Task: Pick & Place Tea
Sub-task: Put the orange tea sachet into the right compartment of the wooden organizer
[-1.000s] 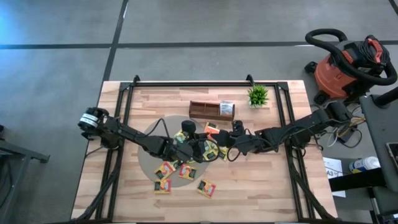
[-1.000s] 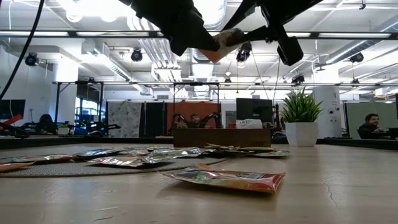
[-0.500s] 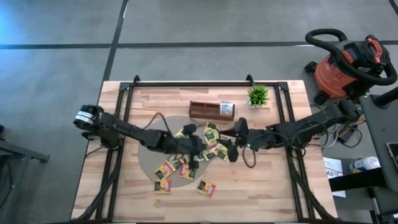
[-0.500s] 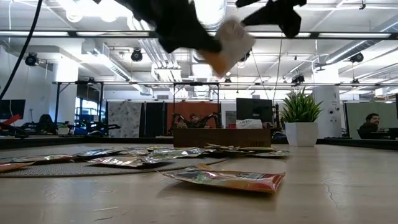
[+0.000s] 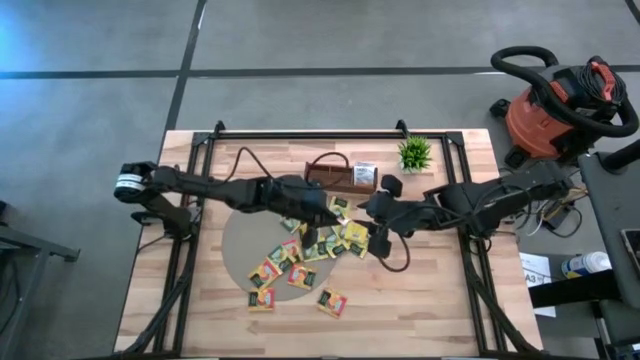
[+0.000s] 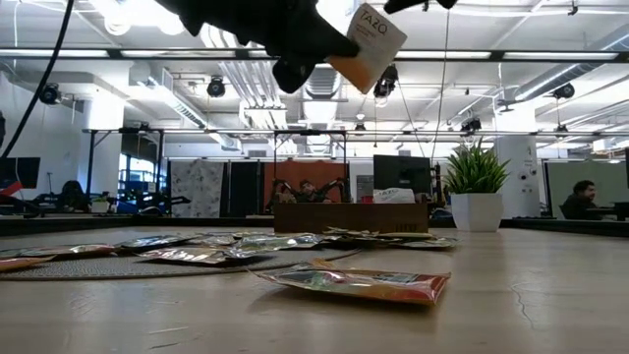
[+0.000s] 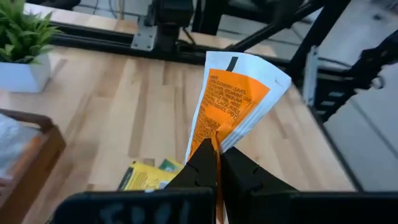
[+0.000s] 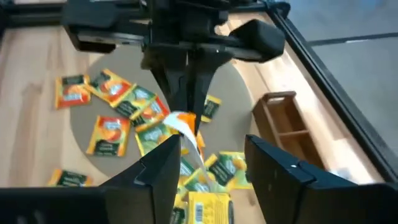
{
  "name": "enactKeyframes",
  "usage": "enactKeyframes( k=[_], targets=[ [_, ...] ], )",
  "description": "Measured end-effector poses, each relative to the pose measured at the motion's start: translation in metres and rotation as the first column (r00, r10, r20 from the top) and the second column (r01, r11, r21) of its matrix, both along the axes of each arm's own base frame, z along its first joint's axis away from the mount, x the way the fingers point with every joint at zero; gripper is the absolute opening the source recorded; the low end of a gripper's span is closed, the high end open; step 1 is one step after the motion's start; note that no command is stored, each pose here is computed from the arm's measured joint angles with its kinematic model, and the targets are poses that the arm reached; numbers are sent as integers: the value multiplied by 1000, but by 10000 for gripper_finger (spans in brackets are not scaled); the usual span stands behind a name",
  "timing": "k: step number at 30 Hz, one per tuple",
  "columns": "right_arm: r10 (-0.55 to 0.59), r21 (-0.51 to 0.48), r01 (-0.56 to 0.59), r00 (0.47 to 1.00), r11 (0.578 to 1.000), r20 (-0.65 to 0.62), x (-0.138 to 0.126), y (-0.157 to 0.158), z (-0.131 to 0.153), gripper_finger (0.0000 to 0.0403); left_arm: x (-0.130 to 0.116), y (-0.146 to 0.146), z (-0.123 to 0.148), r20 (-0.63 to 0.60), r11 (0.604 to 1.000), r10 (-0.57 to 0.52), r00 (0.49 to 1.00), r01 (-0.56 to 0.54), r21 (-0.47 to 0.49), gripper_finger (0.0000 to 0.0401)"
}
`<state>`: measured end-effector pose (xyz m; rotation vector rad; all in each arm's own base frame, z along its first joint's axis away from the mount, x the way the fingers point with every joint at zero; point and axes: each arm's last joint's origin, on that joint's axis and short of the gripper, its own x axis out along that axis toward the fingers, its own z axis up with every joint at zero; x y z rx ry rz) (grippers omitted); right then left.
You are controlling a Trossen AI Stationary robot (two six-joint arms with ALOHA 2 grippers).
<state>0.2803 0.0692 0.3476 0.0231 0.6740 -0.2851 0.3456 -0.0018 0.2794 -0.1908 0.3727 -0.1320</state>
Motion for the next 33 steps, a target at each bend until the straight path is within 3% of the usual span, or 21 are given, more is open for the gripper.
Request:
enactKeyframes(
  k=[5, 15, 20, 25, 30, 33],
  targets=[
    [23, -75, -34, 989, 997, -146, 18, 3, -12, 193, 1, 5, 2, 15, 999, -26, 1000, 27, -47, 7],
    [-9, -74, -6, 982, 997, -191, 36, -5, -12, 199, 0, 5, -1, -10, 998, -52, 999, 51, -34, 7],
    [7, 34, 0, 978, 999, -208, 38, -20, -14, 161, -1, 6, -2, -14, 998, -50, 999, 50, -24, 7],
    [14, 72, 1, 977, 997, -213, 40, -26, -14, 93, -1, 7, -2, -15, 999, -34, 999, 34, -20, 7],
    [40, 102, -18, 975, 995, -218, 40, -26, -14, 18, 0, 10, -2, -27, 996, 89, 996, -90, -29, 16],
    [11, 107, 12, 976, 994, -216, 39, -27, -14, 12, 0, 12, -2, -26, 989, 148, 989, -148, -7, 39]
  ],
)
